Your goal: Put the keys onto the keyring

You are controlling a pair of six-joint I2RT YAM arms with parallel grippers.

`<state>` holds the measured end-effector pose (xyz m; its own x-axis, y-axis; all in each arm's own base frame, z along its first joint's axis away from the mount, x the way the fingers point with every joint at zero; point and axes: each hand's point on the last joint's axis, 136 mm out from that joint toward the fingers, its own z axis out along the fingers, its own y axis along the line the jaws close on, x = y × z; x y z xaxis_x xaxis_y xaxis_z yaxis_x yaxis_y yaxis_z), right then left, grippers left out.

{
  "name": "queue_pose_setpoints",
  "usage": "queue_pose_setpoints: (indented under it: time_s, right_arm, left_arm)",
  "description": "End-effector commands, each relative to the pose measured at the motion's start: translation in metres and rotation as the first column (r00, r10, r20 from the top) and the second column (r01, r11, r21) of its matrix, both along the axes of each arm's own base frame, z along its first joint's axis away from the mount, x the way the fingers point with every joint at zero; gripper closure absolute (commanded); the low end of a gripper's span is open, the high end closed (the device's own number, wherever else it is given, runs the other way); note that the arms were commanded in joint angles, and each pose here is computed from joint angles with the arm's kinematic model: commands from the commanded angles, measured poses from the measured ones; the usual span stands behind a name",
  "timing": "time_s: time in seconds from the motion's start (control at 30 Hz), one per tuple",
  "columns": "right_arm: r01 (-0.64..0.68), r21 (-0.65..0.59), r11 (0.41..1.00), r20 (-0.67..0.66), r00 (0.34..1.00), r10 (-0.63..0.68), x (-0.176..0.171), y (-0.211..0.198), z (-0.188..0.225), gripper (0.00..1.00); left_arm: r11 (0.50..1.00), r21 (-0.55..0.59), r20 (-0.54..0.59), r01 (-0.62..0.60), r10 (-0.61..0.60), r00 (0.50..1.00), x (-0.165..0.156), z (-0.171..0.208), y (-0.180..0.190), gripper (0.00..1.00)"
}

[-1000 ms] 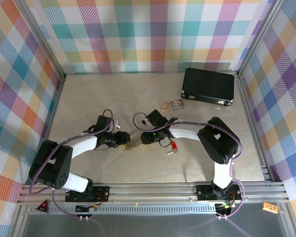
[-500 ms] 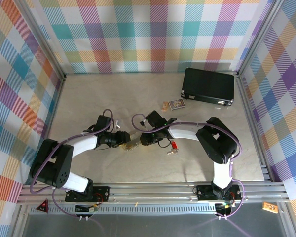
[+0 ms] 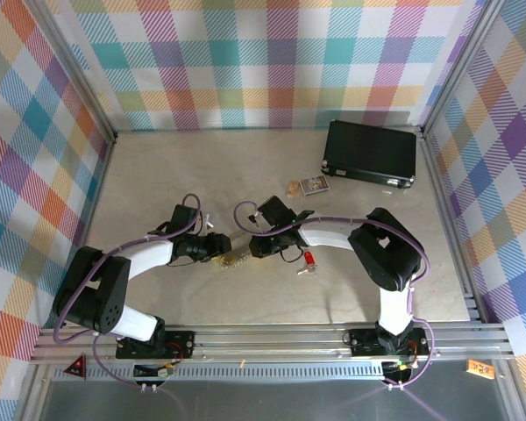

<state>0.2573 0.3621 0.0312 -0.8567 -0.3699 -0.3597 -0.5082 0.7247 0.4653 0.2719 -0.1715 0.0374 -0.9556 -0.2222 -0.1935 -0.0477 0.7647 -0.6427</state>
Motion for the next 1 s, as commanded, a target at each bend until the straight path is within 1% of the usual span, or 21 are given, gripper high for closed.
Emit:
queue_pose_setpoints:
  time_s: [0.0,0.43,0.6,0.83,0.97]
  right_arm:
    - [-0.004,0.016,1.000,0.019,1.000,0.003,0.0048,0.0083,0.0038,0.86]
    - [-0.002,0.006,1.000,0.031,1.000,0.002,0.0059,0.0056,0.0024,0.95]
    - [-0.019,0.012,1.000,0.028,0.999,0.019,0.0036,0.0071,0.0035,0.94]
    - [-0.053,0.004,0.999,0.065,0.997,0.052,0.0027,0.0067,0.0058,0.88]
    - [-0.062,-0.003,0.998,0.071,0.996,0.062,0.0034,0.0065,0.0040,0.88]
  left_arm:
    - [1.000,-0.030,0.018,-0.001,0.001,1.000,0.0093,0.0076,-0.0029,0.60]
    - [1.000,-0.029,0.010,-0.003,0.003,1.000,0.0090,0.0065,-0.0028,0.61]
    - [1.000,-0.028,0.008,-0.002,0.002,1.000,0.0086,0.0065,-0.0026,0.61]
    - [0.999,-0.034,0.001,0.001,-0.001,1.000,0.0094,0.0049,-0.0042,0.61]
    - [0.999,-0.035,-0.001,0.001,-0.002,1.000,0.0092,0.0046,-0.0043,0.61]
